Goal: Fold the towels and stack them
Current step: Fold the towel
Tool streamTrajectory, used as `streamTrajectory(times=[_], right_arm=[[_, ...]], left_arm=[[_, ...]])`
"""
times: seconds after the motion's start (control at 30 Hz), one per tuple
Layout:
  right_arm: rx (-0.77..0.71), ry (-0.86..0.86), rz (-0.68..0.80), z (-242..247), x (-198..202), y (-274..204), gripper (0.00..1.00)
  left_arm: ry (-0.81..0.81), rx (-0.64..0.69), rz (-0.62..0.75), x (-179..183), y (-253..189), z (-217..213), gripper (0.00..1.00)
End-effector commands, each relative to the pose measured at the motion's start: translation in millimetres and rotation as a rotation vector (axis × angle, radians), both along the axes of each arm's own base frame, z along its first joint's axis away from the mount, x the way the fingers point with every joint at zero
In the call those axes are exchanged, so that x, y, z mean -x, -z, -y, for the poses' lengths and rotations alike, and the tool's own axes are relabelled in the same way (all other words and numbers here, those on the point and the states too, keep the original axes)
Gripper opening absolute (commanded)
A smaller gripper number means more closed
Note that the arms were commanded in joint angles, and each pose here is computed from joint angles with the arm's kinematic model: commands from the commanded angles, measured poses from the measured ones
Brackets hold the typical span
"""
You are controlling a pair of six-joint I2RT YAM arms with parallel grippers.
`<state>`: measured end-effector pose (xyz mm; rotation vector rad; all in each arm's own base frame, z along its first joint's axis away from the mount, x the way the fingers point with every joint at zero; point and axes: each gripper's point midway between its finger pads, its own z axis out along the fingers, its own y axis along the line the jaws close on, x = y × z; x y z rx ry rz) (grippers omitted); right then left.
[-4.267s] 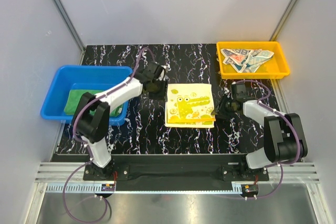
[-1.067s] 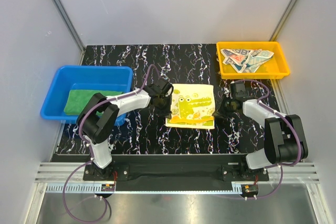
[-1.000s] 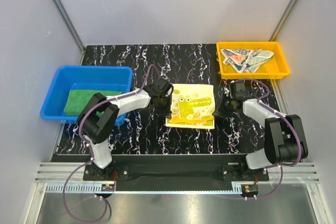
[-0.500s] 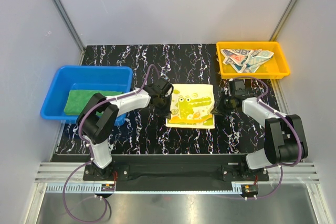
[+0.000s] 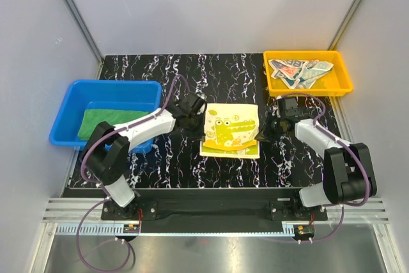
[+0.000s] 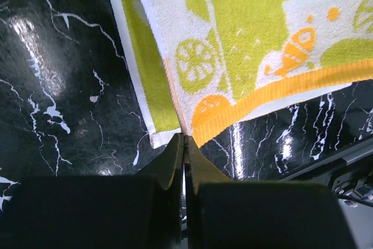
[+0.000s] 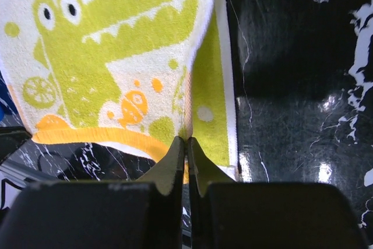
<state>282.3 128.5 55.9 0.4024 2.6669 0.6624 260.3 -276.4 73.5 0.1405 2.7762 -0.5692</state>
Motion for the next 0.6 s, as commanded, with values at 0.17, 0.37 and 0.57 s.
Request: streamTrajectory(times=[0.17,0.37,0.57], right_arm=[[-0.016,-0.046,-0.047,-9.9,15.9,16.3,0.0],[-0.006,-0.062,-0.019,-11.3,4.7,-2.0,0.0],[0.013,-0.067,-0.006,-9.3,3.9,-32.7,0.0]], left_arm=[[0.002,-0.013,-0.014,11.8,20.4,-8.6,0.0],[0.011,-0.013,0.007,5.5,8.1,-5.6,0.0],[0.01,0.005,0.058,2.3,-36.7,-6.4,0.0]])
